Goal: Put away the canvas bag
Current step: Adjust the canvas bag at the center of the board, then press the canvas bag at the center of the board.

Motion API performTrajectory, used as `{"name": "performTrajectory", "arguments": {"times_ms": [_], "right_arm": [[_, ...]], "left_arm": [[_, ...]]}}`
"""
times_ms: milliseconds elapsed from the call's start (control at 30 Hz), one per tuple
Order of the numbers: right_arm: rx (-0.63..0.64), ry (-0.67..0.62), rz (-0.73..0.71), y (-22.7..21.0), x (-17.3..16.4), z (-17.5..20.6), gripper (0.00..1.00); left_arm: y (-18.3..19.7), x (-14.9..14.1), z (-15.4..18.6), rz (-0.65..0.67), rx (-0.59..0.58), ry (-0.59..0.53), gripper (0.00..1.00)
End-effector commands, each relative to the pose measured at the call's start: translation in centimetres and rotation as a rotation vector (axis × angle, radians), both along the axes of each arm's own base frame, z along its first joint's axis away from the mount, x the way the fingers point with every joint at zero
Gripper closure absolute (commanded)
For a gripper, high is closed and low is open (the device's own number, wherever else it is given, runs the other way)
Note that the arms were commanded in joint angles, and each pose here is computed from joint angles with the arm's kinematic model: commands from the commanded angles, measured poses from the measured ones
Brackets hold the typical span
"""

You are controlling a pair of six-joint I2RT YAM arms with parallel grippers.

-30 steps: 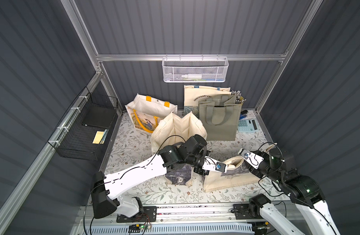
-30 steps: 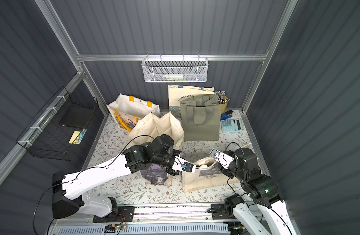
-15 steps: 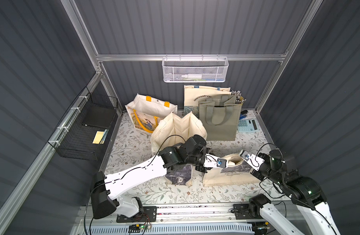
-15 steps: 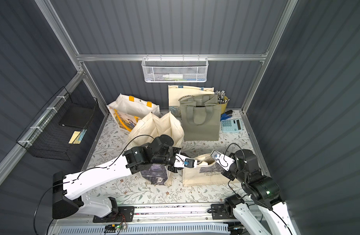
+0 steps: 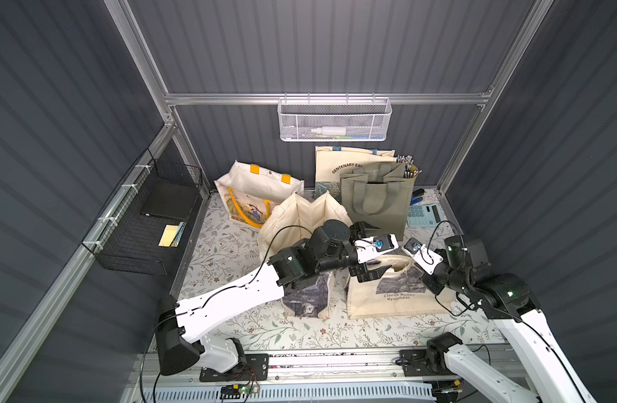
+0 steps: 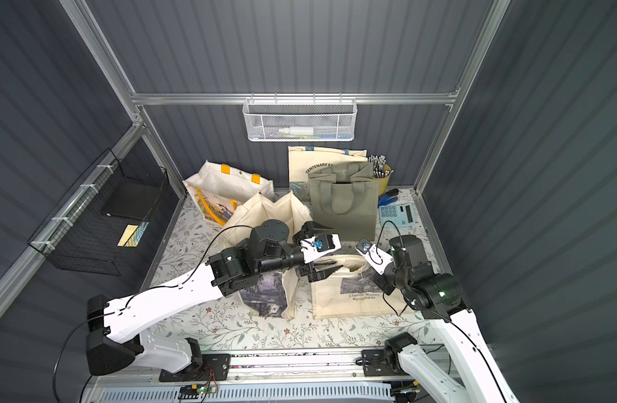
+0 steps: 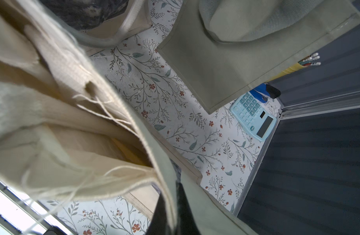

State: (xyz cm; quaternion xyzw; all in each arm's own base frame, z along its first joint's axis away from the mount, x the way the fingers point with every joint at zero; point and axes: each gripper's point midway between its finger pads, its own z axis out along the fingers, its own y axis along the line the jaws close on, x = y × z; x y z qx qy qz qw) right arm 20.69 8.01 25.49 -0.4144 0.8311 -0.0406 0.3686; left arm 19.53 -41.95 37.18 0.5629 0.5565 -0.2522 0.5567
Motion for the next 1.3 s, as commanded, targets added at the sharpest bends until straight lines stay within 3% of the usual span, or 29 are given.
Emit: {"name": "performTrajectory", "arguments": {"times_ms": [0, 133, 200, 467, 800, 933, 1133, 1267], "right_arm": [[0.075, -0.016, -0.048, 0.3, 0.3, 1.8, 1.00], [0.104, -0.028, -0.084, 0.1, 0.2, 2.6, 1.00], [0.099, -0.021, -0.103, -0.2, 0.1, 2.4, 1.00], [0.110, 0.012, -0.170, -0.7, 0.3, 1.2, 1.00], [0.177, -0.036, -0.152, 0.0, 0.4, 2.6, 1.00], [0.176, -0.032, -0.146, 0.0, 0.3, 2.3, 1.00], [0.189, -0.048, -0.110, 0.3, -0.2, 2.5, 1.00], [0.193, -0.062, -0.089, 0.5, -0.4, 2.2, 1.00]], "left_arm": [[-1.1, -0.3, 2.6, 0.005, -0.125, 0.205, 0.01], [-2.8, 0.3, 2.6, 0.042, -0.196, 0.358, 0.00], [-3.4, 0.4, 1.7, 0.080, -0.199, 0.370, 0.01], [-3.9, 1.1, -0.8, 0.136, -0.068, 0.321, 0.01], [-4.8, -0.2, -4.6, 0.039, 0.129, 0.286, 0.00], [-5.3, -0.5, -5.2, 0.018, 0.134, 0.290, 0.00], [-5.5, 0.9, -6.8, 0.082, 0.183, 0.200, 0.00], [-6.3, 0.3, -7.3, 0.019, 0.195, 0.169, 0.00]]}}
